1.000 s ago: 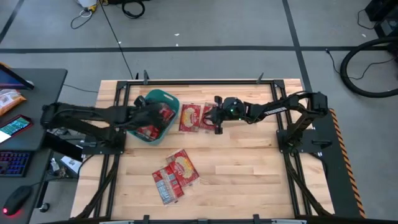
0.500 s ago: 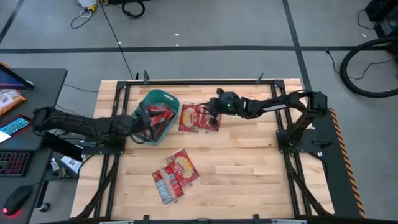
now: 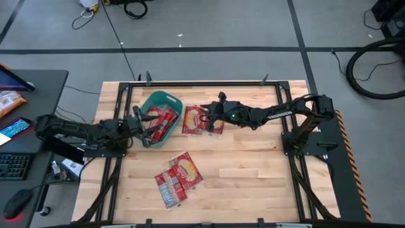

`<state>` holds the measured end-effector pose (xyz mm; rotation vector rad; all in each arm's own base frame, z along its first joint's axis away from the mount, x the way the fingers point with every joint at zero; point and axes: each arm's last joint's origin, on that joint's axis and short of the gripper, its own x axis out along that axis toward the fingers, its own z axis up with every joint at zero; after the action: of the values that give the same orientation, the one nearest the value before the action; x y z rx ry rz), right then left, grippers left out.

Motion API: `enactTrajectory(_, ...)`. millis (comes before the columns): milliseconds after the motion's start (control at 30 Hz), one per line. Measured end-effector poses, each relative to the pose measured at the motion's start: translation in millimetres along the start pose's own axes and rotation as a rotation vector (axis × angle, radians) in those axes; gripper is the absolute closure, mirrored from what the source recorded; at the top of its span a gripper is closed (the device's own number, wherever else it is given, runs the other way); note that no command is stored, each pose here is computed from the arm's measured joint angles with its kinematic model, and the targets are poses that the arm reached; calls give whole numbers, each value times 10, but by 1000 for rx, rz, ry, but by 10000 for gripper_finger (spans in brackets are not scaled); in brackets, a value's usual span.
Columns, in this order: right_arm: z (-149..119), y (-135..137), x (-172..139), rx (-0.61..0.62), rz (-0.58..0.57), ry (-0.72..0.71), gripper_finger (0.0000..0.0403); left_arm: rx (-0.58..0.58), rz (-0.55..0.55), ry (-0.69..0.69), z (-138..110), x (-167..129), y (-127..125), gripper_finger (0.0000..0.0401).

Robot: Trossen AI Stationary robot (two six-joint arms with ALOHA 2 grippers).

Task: Sort popcorn bags into baskets
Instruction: Put the red popcorn bag into the green bin

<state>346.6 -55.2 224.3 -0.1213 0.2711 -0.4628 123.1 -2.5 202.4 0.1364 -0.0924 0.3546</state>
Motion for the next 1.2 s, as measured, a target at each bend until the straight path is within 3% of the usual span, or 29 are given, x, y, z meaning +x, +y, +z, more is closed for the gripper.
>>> enactTrajectory(267,141,67,17,81,20,102,329,2,-20,-79,20,-72,30,230)
enactTrajectory(533,218,247,-51,102,31,63,329,-4,-15,-90,32,-81,39,230)
enactTrajectory(767,253,131,-7,108,-25,23,329,7,-17,-68,10,-79,35,230)
enactTrajectory(967,95,44,207,128,-15,46,329,68,0,-51,-4,-78,38,230)
enactTrajectory(1200,76,55,561,40,36,69,329,95,51,-44,0,-78,54,229)
